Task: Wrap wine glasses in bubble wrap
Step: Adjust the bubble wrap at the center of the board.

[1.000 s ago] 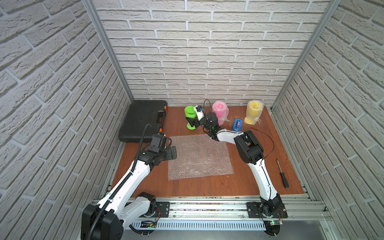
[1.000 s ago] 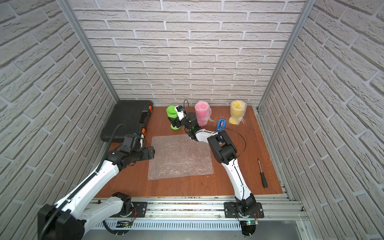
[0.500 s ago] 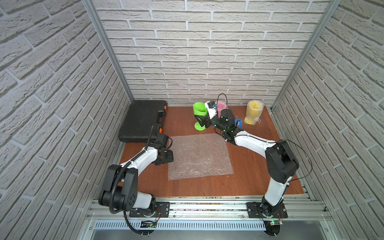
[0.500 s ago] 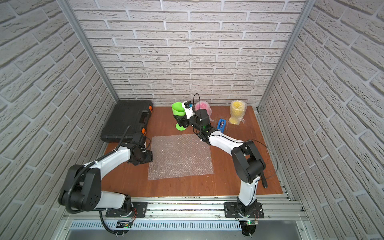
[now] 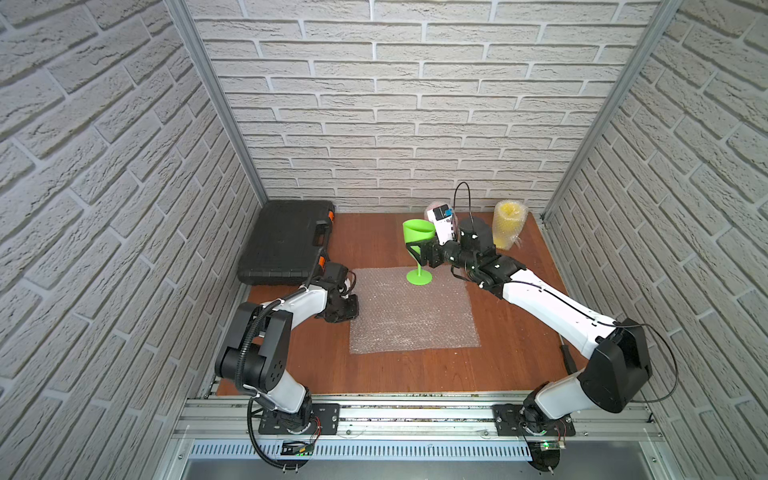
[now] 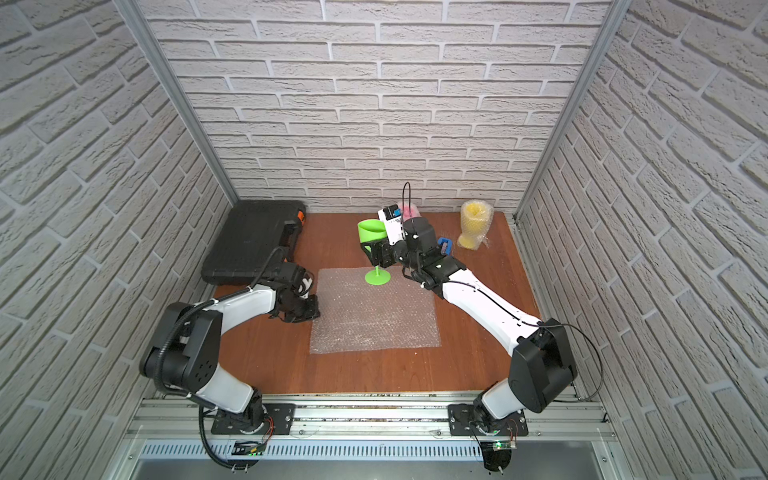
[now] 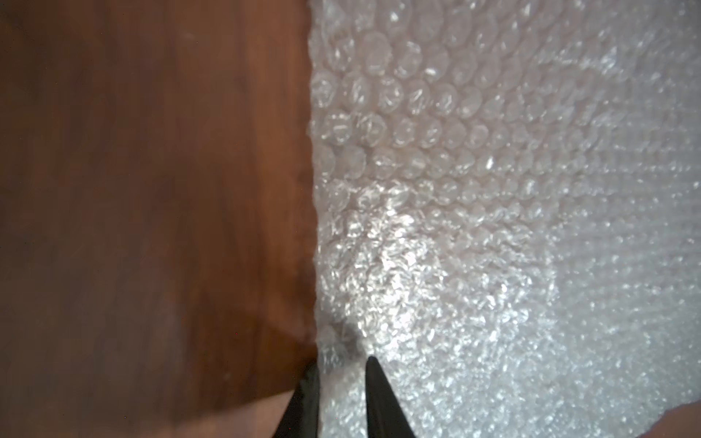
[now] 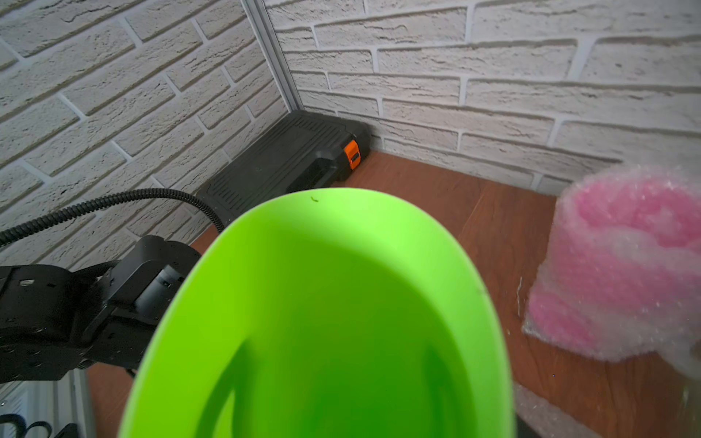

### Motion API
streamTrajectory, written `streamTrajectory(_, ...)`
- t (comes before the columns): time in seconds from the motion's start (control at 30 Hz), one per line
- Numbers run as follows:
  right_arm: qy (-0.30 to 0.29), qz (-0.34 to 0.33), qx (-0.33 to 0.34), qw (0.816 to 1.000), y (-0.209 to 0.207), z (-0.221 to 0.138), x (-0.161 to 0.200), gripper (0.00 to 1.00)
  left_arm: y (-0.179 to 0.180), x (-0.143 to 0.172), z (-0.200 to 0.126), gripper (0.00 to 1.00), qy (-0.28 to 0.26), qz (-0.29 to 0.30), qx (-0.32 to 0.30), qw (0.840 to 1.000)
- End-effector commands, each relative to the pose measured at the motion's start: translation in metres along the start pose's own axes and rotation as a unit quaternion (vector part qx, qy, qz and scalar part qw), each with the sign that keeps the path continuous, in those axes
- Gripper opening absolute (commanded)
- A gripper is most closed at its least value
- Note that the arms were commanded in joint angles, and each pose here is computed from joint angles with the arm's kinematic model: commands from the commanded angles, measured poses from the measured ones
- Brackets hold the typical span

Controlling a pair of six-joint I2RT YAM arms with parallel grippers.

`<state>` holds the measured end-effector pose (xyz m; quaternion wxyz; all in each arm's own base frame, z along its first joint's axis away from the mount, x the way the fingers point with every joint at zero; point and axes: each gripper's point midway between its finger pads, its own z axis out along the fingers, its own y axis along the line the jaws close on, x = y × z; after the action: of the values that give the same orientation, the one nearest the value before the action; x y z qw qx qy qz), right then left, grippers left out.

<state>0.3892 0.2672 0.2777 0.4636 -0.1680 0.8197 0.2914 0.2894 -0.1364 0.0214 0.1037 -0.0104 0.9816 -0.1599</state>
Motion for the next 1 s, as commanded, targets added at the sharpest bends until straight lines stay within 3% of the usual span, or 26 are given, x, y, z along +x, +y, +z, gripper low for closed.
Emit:
streamTrajectory(0.0, 0.062, 0.056, 0.023, 0.996, -0.002, -0.015, 0.031, 0.59, -0.028, -0.003, 0.009, 0.18, 0.006, 0.037, 0.021, 0.999)
streamTrajectory(0.17, 0.133, 0.12, 0.046, 0.983, -0.007, -0.025, 0.065, 0.58, -0.067, -0.001, 0.018, 0.13, 0.014, 0.068, 0.043, 0.997)
streamTrajectory(0.3, 0.206, 0.177, 0.044, 0.961, -0.002, -0.029, 0.095, 0.54, -0.084, 0.001, 0.017, 0.07, 0.008, 0.089, 0.05, 0.995)
streamTrajectory(0.5, 0.291, 0.233, 0.032, 0.927, 0.019, -0.018, 0.134, 0.5, -0.075, 0.014, 0.007, 0.0, 0.019, 0.11, 0.041, 0.993)
streamTrajectory(0.97, 0.331, 0.237, 0.05, 0.912, 0.046, 0.002, 0.152, 0.46, -0.023, 0.047, -0.044, 0.0, 0.048, 0.106, 0.022, 0.993)
